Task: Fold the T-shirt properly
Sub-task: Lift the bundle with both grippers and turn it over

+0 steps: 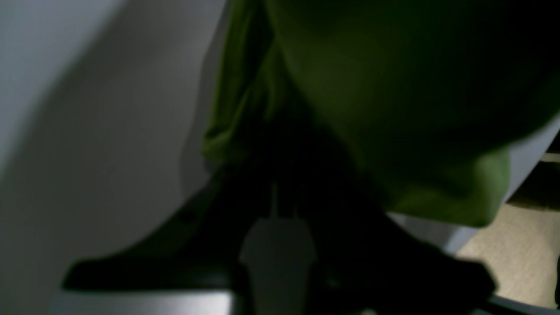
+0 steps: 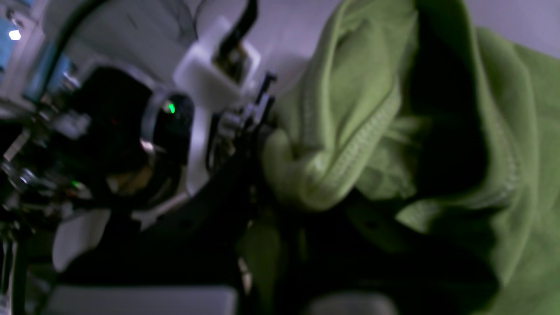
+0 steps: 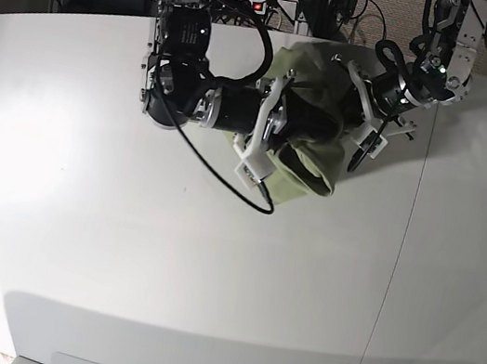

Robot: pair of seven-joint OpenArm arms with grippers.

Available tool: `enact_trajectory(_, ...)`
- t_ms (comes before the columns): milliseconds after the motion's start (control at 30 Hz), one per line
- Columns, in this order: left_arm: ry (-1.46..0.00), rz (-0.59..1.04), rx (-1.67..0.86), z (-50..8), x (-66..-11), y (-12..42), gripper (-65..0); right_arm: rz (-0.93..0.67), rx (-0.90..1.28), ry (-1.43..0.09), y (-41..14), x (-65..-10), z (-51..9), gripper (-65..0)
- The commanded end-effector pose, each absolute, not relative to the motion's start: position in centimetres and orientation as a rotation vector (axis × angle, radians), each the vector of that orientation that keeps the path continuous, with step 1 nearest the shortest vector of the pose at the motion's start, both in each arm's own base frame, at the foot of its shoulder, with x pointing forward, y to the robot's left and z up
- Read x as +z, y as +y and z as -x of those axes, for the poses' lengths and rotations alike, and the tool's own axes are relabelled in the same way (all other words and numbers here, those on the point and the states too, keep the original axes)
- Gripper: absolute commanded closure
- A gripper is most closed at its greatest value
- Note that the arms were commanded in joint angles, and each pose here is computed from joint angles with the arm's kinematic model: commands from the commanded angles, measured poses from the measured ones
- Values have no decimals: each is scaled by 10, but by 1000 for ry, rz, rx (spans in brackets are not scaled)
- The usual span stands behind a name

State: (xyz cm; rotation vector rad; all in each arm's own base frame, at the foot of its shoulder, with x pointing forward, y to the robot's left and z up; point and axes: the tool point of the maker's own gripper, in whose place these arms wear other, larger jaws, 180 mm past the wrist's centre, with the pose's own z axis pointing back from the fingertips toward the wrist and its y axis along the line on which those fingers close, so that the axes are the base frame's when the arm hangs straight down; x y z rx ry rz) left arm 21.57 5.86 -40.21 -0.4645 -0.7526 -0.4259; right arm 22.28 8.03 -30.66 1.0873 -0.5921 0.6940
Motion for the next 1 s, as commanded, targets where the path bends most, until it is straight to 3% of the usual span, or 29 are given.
enact_trajectory(0, -743, 459, -437, -214, -402, 60, -13, -1117, 705, -646, 87, -291, -229, 0)
enact_trajectory(300, -740, 453, -440, -214, -403, 61, -13, -1116, 717, -631, 85, -293, -226, -8)
enact_trajectory(433, -741, 430, -454, -214, -405, 64, -13, -1215, 698, -653, 90, -276, -223, -138)
enact_trajectory(700, -735, 384, -483, -215, -408, 69, -13, -1408, 687, -736, 94, -230, -216, -142)
enact_trajectory(967, -736, 382, -480, -215, -408, 70, -13, -1325, 711, -739, 92, -239, -219, -142)
